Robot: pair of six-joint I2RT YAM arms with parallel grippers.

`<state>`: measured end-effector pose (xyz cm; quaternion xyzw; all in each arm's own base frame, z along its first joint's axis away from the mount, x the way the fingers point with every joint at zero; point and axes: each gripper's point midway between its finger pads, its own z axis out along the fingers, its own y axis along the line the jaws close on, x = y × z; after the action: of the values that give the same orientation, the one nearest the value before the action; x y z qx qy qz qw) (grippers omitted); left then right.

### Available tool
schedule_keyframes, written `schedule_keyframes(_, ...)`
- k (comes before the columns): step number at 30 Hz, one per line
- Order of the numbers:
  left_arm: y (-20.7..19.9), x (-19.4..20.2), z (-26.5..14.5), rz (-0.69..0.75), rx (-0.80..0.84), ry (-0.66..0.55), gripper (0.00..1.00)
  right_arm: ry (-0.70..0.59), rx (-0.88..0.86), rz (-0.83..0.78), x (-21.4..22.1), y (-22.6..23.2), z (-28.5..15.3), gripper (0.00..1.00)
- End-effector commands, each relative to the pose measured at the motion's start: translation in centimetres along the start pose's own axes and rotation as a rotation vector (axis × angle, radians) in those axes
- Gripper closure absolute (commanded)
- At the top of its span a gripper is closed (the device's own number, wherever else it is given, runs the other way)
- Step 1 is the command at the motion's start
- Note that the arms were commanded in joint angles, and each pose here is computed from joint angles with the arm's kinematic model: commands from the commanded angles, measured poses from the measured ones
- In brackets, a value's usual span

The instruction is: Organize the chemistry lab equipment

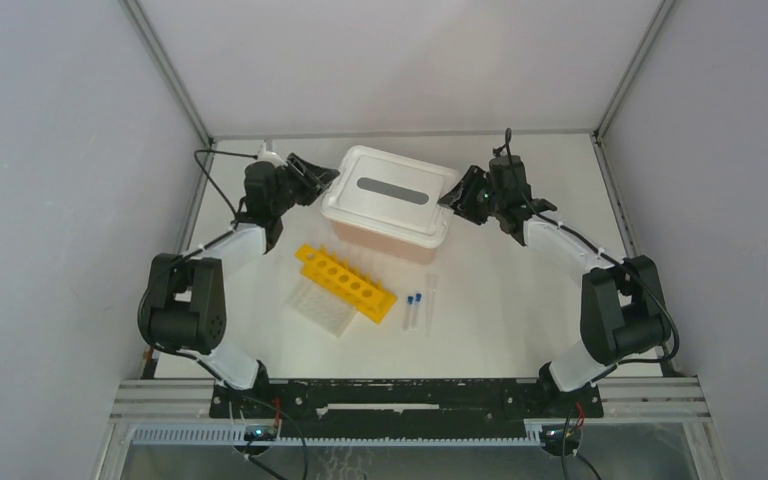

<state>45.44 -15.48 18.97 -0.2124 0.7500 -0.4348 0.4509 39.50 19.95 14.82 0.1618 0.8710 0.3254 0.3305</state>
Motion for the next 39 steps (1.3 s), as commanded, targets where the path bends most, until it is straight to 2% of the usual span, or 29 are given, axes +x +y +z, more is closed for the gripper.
schedule_keyframes(1, -1.2, 0.4, 0.6, 0.134, -0.028, 0.063, 0.52, -0.039, -0.045, -0.042, -1.6, 2.3, -0.2, 0.46)
schedule_keyframes(12, -0.5, 0.2, 1.1, 0.299, -0.202, 0.098, 0.52, -0.034, -0.043, -0.048, -1.5, 2.3, -0.2, 0.46)
schedule_keyframes(18, 1.5, 1.6, 1.9, 0.303, -0.265, 0.156, 0.52, -0.038, -0.043, -0.051, -1.6, 2.4, -0.3, 0.46)
schedule_keyframes(29, 3.9, 2.9, 2.1, 0.297, -0.351, 0.192, 0.52, -0.035, -0.035, -0.049, -2.3, 1.7, -0.4, 0.47)
schedule_keyframes(35, 3.3, 1.6, 1.0, 0.294, -0.381, 0.135, 0.52, -0.024, -0.006, -0.049, -2.7, 0.5, 0.4, 0.60)
schedule_keyframes(39, 2.4, 0.3, 0.1, 0.299, -0.393, 0.088, 0.52, -0.027, 0.012, -0.041, -3.6, -0.4, 1.0, 0.64)
